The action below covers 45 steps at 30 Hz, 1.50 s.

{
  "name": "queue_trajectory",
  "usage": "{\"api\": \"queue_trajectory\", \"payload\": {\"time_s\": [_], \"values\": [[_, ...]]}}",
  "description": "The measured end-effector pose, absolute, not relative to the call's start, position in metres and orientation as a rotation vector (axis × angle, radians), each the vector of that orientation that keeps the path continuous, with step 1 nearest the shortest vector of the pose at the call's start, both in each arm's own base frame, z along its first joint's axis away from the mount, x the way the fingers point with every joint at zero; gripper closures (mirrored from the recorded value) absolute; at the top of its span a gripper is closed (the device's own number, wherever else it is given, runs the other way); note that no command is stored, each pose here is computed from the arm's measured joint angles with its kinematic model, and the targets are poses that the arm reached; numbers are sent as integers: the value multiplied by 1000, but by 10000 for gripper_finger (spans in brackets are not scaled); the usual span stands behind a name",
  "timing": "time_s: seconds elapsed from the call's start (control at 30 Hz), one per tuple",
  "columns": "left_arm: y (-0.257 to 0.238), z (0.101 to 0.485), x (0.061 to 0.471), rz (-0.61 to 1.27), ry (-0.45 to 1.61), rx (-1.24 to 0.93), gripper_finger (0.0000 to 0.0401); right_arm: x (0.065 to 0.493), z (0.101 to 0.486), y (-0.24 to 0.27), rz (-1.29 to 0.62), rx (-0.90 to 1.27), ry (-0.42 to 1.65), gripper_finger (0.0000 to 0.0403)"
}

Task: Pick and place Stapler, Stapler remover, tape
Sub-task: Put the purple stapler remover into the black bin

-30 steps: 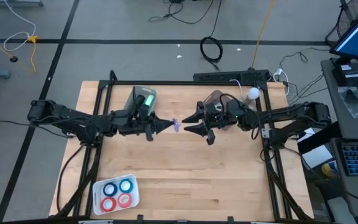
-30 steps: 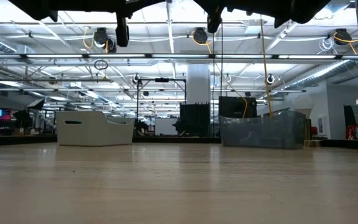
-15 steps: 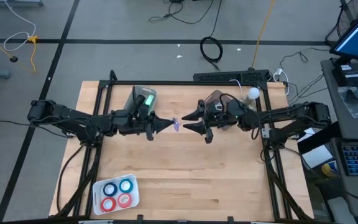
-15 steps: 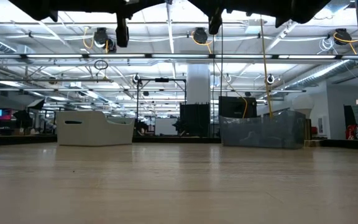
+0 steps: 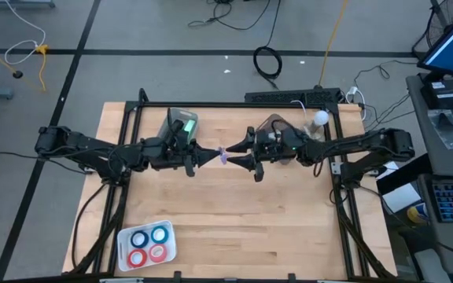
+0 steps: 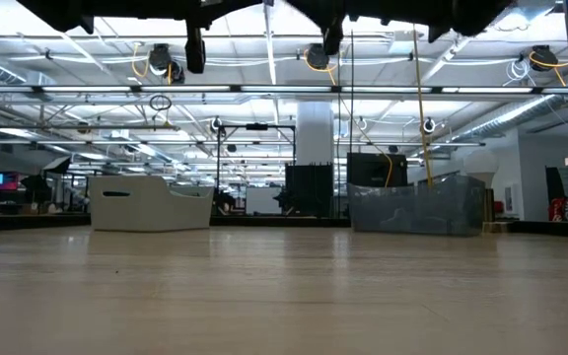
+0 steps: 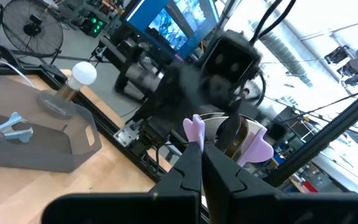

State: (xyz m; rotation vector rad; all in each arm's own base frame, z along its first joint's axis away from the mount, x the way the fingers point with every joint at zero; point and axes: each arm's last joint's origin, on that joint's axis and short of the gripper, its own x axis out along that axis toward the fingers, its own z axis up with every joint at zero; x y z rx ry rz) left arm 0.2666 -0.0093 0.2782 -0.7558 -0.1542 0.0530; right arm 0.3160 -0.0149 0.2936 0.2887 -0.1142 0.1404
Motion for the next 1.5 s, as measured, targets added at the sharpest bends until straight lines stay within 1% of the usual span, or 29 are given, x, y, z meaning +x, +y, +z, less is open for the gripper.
{"api": "queue_trajectory", "payload": {"time_s": [0.1, 0.23, 0.33, 0.67, 1.17, 1.5], "values": [[-10, 278, 267, 47, -153, -756, 400, 321, 303, -15, 149, 275, -163, 243], [-10, 278, 267, 46, -152, -755, 400, 326, 298, -15, 154, 282, -117, 247], [-10, 278, 267, 46, -149, -755, 399, 327, 300, -15, 162, 281, -121, 252], [-10, 278, 267, 34, -142, -748, 399, 328, 297, -15, 161, 290, -96, 285], [-10, 278, 267, 34, -140, -747, 397, 327, 297, -15, 169, 311, -91, 379], [-10, 278, 267, 33, -139, -746, 394, 327, 297, -15, 169, 335, -89, 384]]}}
